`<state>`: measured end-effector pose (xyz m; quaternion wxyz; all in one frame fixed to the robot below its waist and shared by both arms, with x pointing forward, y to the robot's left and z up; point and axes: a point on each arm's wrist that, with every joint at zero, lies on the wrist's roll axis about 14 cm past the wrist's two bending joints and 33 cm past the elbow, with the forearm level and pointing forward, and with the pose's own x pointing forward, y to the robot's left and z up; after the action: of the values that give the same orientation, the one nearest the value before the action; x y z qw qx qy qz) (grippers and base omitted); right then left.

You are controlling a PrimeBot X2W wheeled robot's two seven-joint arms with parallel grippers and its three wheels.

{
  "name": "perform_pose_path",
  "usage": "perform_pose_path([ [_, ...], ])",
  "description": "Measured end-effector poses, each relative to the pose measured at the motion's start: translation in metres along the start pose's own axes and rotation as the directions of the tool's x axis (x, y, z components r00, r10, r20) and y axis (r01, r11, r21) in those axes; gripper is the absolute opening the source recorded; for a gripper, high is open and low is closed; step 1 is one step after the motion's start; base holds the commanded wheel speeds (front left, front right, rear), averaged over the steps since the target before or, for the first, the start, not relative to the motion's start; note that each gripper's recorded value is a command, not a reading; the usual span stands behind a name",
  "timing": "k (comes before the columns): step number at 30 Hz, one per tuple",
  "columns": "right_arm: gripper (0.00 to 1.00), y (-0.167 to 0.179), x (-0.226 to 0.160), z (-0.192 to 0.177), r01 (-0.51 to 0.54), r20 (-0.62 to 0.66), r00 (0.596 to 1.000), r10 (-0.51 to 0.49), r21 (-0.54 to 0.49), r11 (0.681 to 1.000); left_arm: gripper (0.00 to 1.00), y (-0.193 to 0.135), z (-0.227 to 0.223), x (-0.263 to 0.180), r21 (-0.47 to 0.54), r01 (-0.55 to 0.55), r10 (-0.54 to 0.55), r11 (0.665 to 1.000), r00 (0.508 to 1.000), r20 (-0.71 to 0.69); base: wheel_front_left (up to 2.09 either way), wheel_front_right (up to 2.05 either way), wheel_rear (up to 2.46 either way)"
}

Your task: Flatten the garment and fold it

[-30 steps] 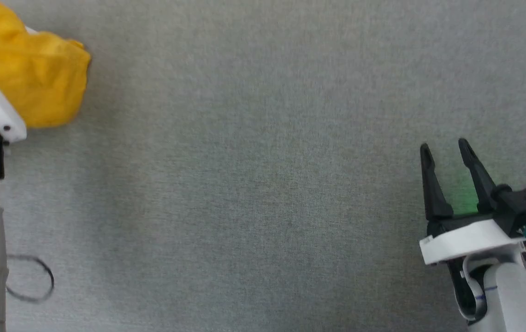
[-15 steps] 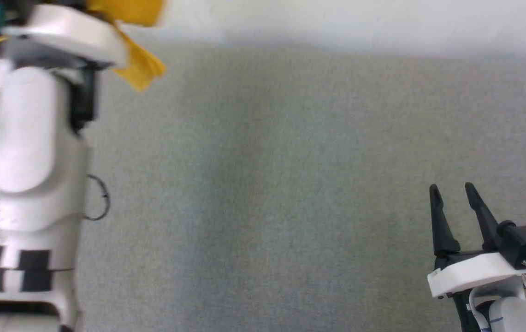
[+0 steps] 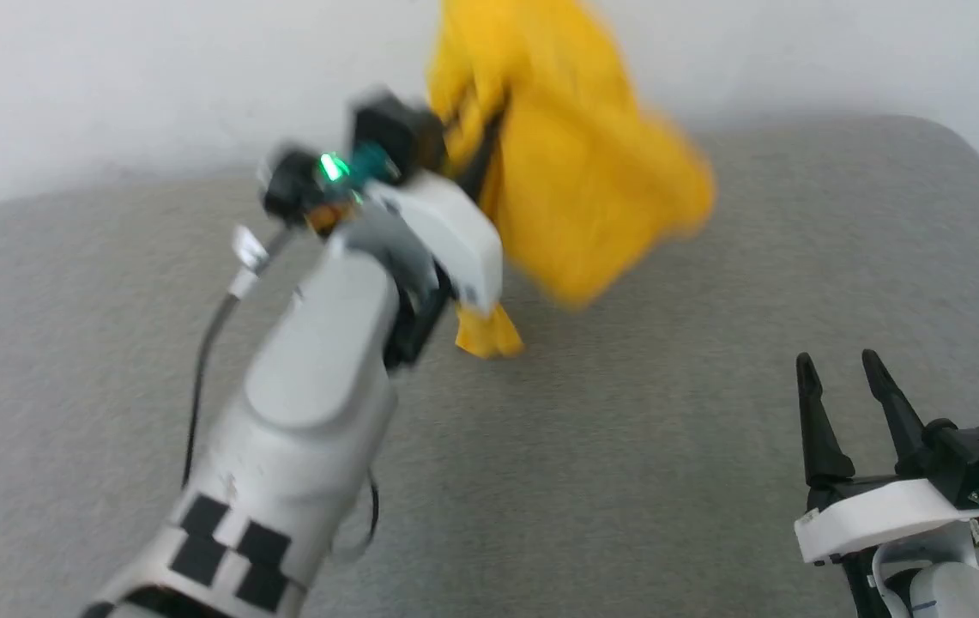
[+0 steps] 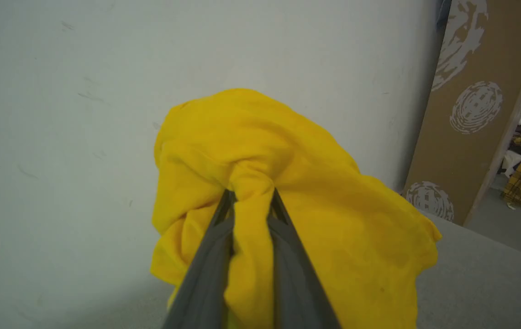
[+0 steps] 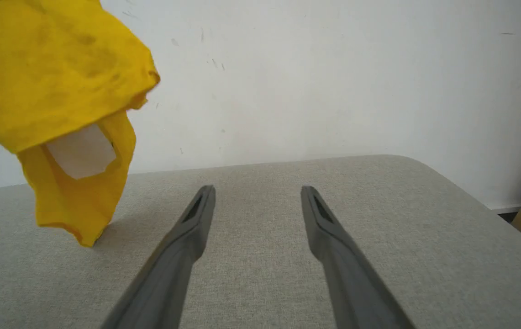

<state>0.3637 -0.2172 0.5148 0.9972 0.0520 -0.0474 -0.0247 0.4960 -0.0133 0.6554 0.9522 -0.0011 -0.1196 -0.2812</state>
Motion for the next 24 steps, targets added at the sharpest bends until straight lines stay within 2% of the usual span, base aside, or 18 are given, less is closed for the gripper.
perform_pose_path([
  [3,1.00,-0.014,-0.010,0.004,0.043,0.007,0.999,-0.043,-0.006,0.999,0.00,-0.040,-0.066,-0.011,-0.063,0.094,-0.106,0.994,0.967,-0.230,0.00,0.00,0.00],
  [5,1.00,-0.021,-0.016,0.005,0.067,0.009,0.998,-0.067,-0.005,0.998,0.00,-0.069,-0.110,-0.028,-0.128,0.147,-0.186,0.981,0.899,-0.397,0.00,0.00,0.00],
  [7,1.00,-0.027,-0.023,0.006,0.086,0.009,0.996,-0.086,-0.007,0.996,0.00,-0.097,-0.152,-0.055,-0.206,0.182,-0.268,0.961,0.790,-0.552,0.00,0.00,0.00],
  [10,1.00,-0.037,-0.032,0.005,0.119,0.004,0.993,-0.119,-0.010,0.993,0.00,-0.128,-0.197,-0.097,-0.277,0.222,-0.355,0.935,0.598,-0.718,0.00,0.00,0.00],
  [12,1.00,-0.042,-0.036,0.005,0.134,0.002,0.991,-0.134,-0.012,0.991,0.04,-0.139,-0.212,-0.116,-0.300,0.239,-0.383,0.923,0.511,-0.770,0.00,0.00,0.00],
  [13,1.00,-0.043,-0.037,0.004,0.139,0.000,0.990,-0.139,-0.013,0.990,0.43,-0.142,-0.216,-0.120,-0.307,0.244,-0.391,0.920,0.490,-0.779,0.00,0.00,0.00],
  [14,1.00,-0.044,-0.037,0.004,0.142,-0.003,0.990,-0.142,-0.013,0.990,0.96,-0.144,-0.217,-0.122,-0.312,0.248,-0.396,0.917,0.479,-0.783,0.00,0.00,0.00],
  [16,1.00,-0.043,-0.036,0.002,0.138,-0.012,0.990,-0.138,-0.013,0.990,1.00,-0.145,-0.216,-0.122,-0.323,0.242,-0.402,0.915,0.486,-0.776,0.00,0.00,0.00],
  [18,1.00,-0.038,-0.032,0.001,0.123,-0.014,0.992,-0.123,-0.011,0.992,1.00,-0.142,-0.210,-0.115,-0.328,0.227,-0.399,0.917,0.537,-0.743,0.00,0.00,0.00],
  [21,1.00,-0.030,-0.027,0.001,0.097,-0.015,0.995,-0.097,-0.007,0.995,1.00,-0.131,-0.187,-0.092,-0.330,0.175,-0.355,0.927,0.689,-0.631,0.00,0.00,0.00],
  [24,1.00,-0.022,-0.023,-0.001,0.070,-0.020,0.997,-0.070,-0.004,0.998,1.00,-0.110,-0.151,-0.066,-0.329,0.116,-0.264,0.937,0.853,-0.450,0.00,0.00,0.00],
])
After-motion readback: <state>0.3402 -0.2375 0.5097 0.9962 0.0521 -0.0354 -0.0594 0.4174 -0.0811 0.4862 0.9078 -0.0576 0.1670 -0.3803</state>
